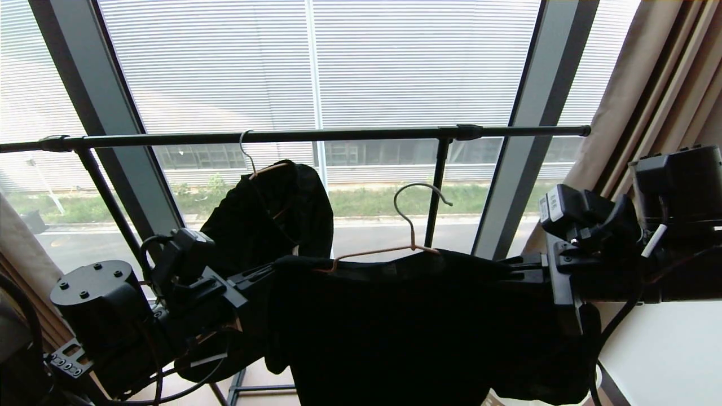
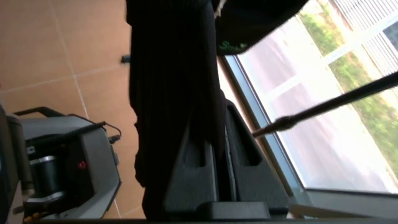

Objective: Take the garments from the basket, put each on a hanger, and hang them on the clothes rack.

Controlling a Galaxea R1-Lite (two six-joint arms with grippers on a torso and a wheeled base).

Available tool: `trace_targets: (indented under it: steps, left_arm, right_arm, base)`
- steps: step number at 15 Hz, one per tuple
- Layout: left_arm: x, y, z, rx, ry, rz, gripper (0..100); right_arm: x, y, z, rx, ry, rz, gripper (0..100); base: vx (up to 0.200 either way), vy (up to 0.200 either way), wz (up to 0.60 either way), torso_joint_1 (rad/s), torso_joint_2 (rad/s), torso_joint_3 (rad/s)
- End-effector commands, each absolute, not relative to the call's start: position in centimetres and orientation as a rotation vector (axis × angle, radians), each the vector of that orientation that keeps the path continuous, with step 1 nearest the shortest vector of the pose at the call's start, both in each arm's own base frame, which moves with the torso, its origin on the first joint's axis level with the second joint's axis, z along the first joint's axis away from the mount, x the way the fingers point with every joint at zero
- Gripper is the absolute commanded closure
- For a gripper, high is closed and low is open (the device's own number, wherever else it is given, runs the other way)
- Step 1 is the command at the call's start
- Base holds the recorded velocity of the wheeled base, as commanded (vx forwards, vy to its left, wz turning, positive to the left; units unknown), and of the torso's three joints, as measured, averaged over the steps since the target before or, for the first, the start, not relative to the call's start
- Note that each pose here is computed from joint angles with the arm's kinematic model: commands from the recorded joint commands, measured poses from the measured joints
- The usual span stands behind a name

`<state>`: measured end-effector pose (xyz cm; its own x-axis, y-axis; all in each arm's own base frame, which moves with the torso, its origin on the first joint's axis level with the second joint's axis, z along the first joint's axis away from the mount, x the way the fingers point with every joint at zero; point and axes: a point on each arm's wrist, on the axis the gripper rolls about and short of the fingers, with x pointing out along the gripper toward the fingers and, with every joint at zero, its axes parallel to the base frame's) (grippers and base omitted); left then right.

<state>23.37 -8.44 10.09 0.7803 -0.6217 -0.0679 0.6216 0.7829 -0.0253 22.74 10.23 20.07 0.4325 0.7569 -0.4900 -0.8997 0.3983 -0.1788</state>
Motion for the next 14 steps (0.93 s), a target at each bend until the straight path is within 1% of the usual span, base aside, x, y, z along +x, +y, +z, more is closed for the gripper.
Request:
trace_targets:
  steps: [1,4,8,12,14]
  left_arm:
    - [23.7,-8.3,9.8,0.002,0.08,-0.661,100]
    - [23.5,-8.4,9.8,0.024,0.077,-0.677,100]
    - [22.5,-9.0,10.1,0.024,0.071,-0.742,100]
    - [21.9,-9.7,10.5,0.024,0.054,-0.778,100]
    - [21.8,-10.1,10.7,0.025,0.043,-0.795,100]
  right_arm:
    - [22.7,9.5,20.5,-0.433,0.348,1.064,100]
    - [23.2,10.0,20.0,-0.431,0.366,1.078,100]
    - [24.5,11.6,18.1,-0.419,0.439,1.118,100]
    - [24.8,12.5,17.1,-0.417,0.472,1.151,100]
    - [25.0,13.5,16.2,-0.398,0.476,1.174,100]
  base:
    - [0.0,0.0,0.0,0.0,0.0,0.0]
    - [0.0,0.0,0.0,0.0,0.0,0.0]
    - [0.0,0.0,0.0,0.0,0.0,0.0]
    - [0.0,0.0,0.0,0.0,0.0,0.0]
    - [0.0,0.0,0.0,0.0,0.0,0.0]
